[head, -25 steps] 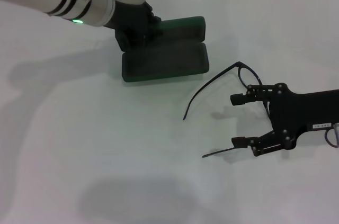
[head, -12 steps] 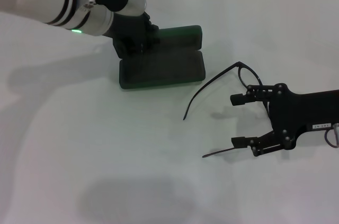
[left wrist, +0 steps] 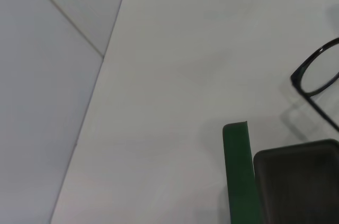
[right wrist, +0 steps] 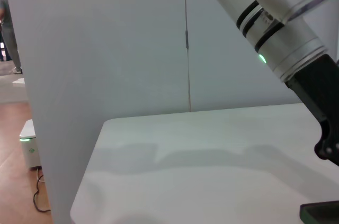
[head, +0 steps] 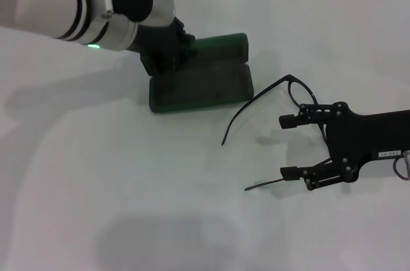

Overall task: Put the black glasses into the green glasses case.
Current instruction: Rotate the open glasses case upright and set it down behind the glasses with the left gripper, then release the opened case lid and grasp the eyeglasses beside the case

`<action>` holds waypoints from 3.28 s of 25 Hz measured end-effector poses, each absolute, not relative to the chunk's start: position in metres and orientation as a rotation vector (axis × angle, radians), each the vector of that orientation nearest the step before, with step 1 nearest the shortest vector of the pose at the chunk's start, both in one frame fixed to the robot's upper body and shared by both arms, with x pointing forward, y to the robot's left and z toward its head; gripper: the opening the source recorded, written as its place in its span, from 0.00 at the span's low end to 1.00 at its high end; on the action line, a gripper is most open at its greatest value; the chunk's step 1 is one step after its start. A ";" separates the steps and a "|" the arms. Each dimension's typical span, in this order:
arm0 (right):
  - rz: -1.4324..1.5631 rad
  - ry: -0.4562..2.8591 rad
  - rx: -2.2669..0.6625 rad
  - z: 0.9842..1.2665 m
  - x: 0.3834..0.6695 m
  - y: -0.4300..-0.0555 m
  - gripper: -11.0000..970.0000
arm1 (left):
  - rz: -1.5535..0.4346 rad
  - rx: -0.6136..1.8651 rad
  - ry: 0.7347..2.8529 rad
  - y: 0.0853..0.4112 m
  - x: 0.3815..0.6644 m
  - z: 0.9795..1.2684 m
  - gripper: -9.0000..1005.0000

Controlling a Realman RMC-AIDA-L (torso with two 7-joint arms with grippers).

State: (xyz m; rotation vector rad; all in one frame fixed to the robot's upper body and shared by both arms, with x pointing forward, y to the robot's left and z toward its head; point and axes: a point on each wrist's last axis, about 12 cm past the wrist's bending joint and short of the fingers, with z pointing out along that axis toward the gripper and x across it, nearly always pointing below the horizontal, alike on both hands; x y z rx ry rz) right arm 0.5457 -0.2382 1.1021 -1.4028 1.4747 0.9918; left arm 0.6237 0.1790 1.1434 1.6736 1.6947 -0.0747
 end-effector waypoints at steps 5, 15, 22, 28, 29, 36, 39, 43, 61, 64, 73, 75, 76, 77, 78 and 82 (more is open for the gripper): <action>0.993 1.476 -1.402 1.102 0.545 -0.239 0.89 | -0.059 1.713 1.668 0.180 0.618 1.137 0.21; 0.993 1.478 -1.397 1.102 0.545 -0.239 0.89 | -0.076 1.673 1.653 0.182 0.614 1.145 0.35; 0.993 1.489 -1.387 1.102 0.545 -0.242 0.89 | -0.349 1.370 1.733 0.199 0.602 1.173 0.46; 1.001 1.503 -1.378 1.102 0.546 -0.243 0.89 | -0.675 1.094 1.797 0.248 0.591 1.170 0.60; 1.005 1.511 -1.373 1.103 0.546 -0.244 0.89 | -0.721 1.074 1.794 0.257 0.586 1.167 0.63; 1.021 1.581 -1.317 1.110 0.551 -0.252 0.89 | -0.868 1.052 1.686 0.317 0.530 1.128 0.81; 1.028 1.644 -1.257 1.118 0.556 -0.262 0.89 | -0.839 1.042 1.699 0.334 0.504 1.112 0.87; 1.036 1.743 -1.155 1.129 0.564 -0.278 0.89 | -0.852 1.041 1.772 0.344 0.482 1.094 0.87; 0.707 2.749 -0.687 1.205 0.639 -0.258 0.86 | -0.873 1.124 1.811 0.340 0.472 1.079 0.87; 0.646 2.812 -0.712 1.206 0.645 -0.236 0.85 | -0.872 1.138 1.798 0.338 0.472 1.077 0.87; 0.469 2.856 -0.844 1.190 0.645 -0.180 0.81 | -0.864 1.138 1.806 0.339 0.472 1.076 0.86; 0.459 2.854 -0.848 1.186 0.645 -0.176 0.80 | -0.863 1.138 1.808 0.340 0.471 1.076 0.86; 0.455 2.854 -0.849 1.183 0.645 -0.174 0.80 | -0.863 1.136 1.809 0.340 0.471 1.075 0.86; 0.454 2.856 -0.848 1.181 0.645 -0.173 0.80 | -0.863 1.135 1.810 0.340 0.471 1.075 0.86; 0.454 2.859 -0.846 1.179 0.645 -0.172 0.79 | -0.863 1.133 1.811 0.339 0.470 1.074 0.86; 0.454 2.868 -0.838 1.174 0.645 -0.170 0.78 | -0.865 1.129 1.812 0.339 0.469 1.074 0.86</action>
